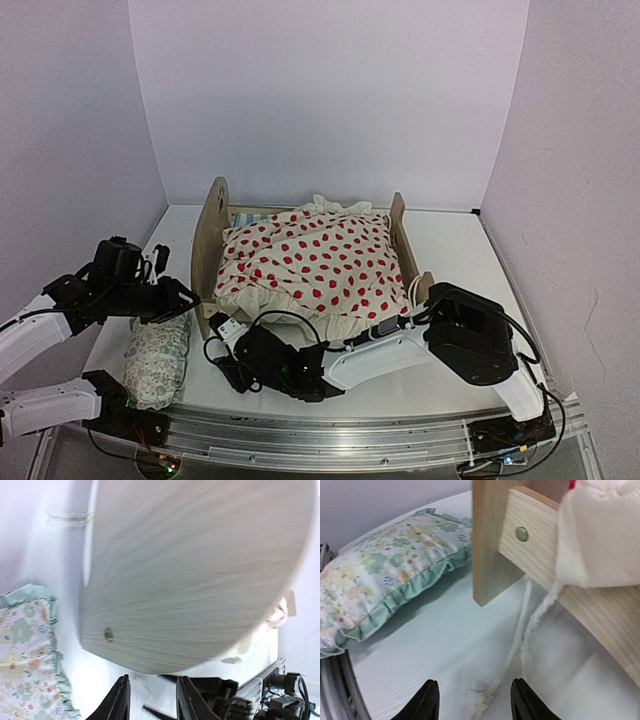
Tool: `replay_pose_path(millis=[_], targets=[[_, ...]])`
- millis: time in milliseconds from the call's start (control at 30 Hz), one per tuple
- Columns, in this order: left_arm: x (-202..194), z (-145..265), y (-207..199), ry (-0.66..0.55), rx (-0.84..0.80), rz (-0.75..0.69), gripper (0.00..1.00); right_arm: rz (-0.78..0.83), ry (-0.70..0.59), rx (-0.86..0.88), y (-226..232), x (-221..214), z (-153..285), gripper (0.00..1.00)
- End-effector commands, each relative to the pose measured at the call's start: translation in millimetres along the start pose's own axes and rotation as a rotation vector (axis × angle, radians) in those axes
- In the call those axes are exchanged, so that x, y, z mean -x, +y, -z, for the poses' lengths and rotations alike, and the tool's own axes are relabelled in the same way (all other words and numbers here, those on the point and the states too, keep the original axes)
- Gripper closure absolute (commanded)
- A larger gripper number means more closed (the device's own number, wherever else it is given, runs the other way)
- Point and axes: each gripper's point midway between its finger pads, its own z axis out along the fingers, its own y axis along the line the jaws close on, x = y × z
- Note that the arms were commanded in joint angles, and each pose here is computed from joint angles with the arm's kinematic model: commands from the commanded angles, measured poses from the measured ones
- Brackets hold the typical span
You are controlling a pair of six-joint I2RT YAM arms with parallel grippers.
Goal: Set up the pet bed
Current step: Cross the left ropes of the mattress closest to the robot.
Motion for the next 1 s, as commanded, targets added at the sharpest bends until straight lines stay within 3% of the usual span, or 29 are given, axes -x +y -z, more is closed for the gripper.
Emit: replay_pose_path(millis=[0, 200, 467, 633, 800, 967], targets=[[17, 8, 2, -0.037, 0.074, 0.007, 0.67, 0.071, -0.013, -0.165, -28, -4, -7, 0.50], [34, 27, -12, -0.079, 0.068, -0.066, 0.66, 0.126, -0.158, -0.173, -18, 37, -21, 0.53], [39, 48, -17, -0.140, 0.044, -0.110, 0.64, 0.053, -0.296, -0.269, -30, 79, -33, 0.57], [39, 53, -18, -0.158, 0.035, -0.107, 0.64, 0.030, -0.318, -0.364, -48, 88, -24, 0.58], [37, 53, -18, -0.152, 0.030, -0.092, 0.63, -0.038, -0.304, -0.346, -50, 82, -4, 0.59], [13, 36, -6, -0.041, 0.046, 0.037, 0.63, -0.047, -0.257, -0.319, -45, 65, 11, 0.59]])
